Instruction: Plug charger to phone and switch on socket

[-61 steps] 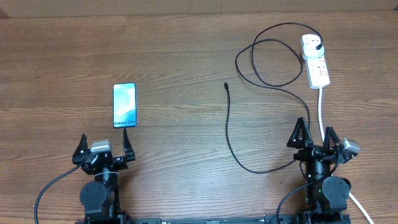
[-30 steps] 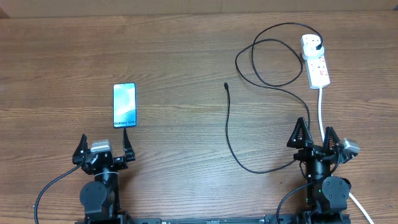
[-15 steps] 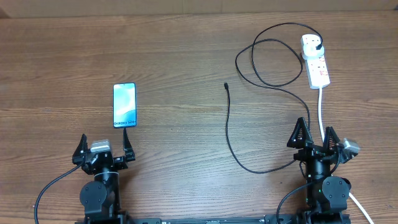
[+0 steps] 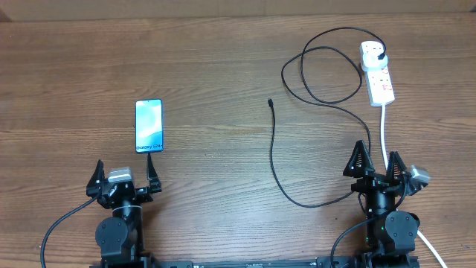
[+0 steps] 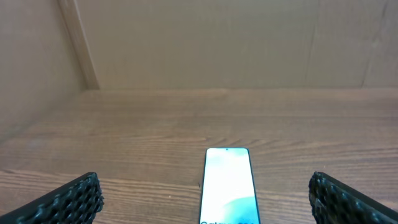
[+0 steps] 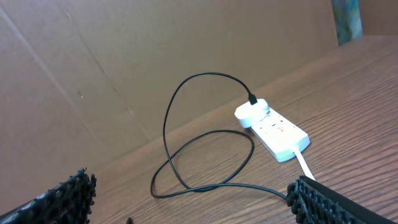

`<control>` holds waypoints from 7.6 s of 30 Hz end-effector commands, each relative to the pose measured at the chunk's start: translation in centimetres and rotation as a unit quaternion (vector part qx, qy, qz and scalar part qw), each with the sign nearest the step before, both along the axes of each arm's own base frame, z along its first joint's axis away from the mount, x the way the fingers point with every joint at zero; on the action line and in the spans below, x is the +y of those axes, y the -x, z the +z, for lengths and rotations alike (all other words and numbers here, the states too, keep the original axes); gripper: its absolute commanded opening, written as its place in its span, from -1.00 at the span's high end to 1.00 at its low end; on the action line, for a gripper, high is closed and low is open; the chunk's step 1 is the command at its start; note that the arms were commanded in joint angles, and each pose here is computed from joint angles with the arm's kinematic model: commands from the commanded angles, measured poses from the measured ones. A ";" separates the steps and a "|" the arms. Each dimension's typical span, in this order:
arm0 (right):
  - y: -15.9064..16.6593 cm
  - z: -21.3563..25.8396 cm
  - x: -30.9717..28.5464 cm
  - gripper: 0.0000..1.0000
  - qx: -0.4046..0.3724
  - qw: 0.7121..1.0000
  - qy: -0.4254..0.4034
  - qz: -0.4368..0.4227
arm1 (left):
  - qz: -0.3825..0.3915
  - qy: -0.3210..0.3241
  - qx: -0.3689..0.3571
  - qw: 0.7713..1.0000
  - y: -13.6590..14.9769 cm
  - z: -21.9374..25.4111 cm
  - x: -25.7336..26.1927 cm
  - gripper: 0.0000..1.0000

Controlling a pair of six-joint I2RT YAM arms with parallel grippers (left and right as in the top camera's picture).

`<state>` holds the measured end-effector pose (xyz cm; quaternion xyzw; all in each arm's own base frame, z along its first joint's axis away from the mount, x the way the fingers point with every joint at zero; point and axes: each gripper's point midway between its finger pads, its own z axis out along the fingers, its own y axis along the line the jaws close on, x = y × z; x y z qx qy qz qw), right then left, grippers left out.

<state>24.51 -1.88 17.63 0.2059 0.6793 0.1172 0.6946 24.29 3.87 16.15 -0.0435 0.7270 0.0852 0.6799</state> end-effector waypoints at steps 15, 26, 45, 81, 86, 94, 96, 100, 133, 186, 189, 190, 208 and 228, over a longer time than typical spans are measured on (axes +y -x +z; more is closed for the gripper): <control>0.0 -0.2 0.0 -1.00 -0.002 1.000 -0.001 0.000 | -0.008 -0.001 0.005 1.000 -0.1 -0.4 -0.3 -0.99; 0.0 -0.2 0.0 -1.00 -0.002 1.000 -0.001 0.000 | -0.007 -0.003 -0.014 1.000 0.0 0.9 -0.3 -0.99; 0.0 -0.2 0.0 -1.00 -0.002 1.000 -0.001 0.000 | -0.007 0.008 -0.043 0.999 0.4 3.9 -0.3 -0.99; 0.0 -0.2 0.0 -1.00 -0.001 1.000 -0.001 0.000 | -0.058 0.081 0.182 0.978 -3.7 10.1 -2.2 -1.00; 0.0 -0.2 0.0 -1.00 -0.001 1.000 -0.001 0.000 | -0.065 0.114 0.278 0.952 -4.8 9.1 -2.8 -1.00; 0.0 -0.2 0.0 -1.00 -0.001 1.000 -0.001 0.000 | -0.098 0.158 0.404 0.896 -7.4 7.6 -4.3 -0.99; 0.0 -0.2 0.0 -1.00 -0.001 1.000 -0.001 0.000 | -0.106 0.167 0.420 0.885 -8.2 6.5 -4.7 -0.99; 0.0 -0.2 0.0 -1.00 -0.001 1.000 -0.001 0.000 | -0.120 0.187 0.457 0.861 -9.0 4.0 -5.4 -0.99; -5.7 11.4 4.3 -1.00 0.322 0.936 0.036 0.135 | 0.074 0.143 0.527 0.835 -11.7 -4.1 1.1 -1.00; -8.2 6.4 7.7 -1.00 0.413 0.883 -0.018 0.222 | 0.074 0.172 0.581 0.792 -15.5 -16.4 -1.1 -0.85; -8.1 6.4 7.7 -1.00 0.414 0.883 -0.018 0.222 | 0.075 0.171 0.582 0.792 -15.5 -16.6 -1.0 -0.85; -8.1 6.4 7.7 -1.00 0.414 0.882 -0.018 0.222 | 0.075 0.171 0.581 0.792 -15.5 -16.5 -1.0 -0.85; -8.0 6.3 7.7 -1.00 0.418 0.881 -0.019 0.222 | 0.077 0.169 0.570 0.801 -16.2 -16.4 -0.8 -0.86; -8.0 6.2 7.7 -1.00 0.418 0.881 -0.019 0.222 | 0.078 0.168 0.580 0.793 -15.6 -16.5 -0.9 -0.45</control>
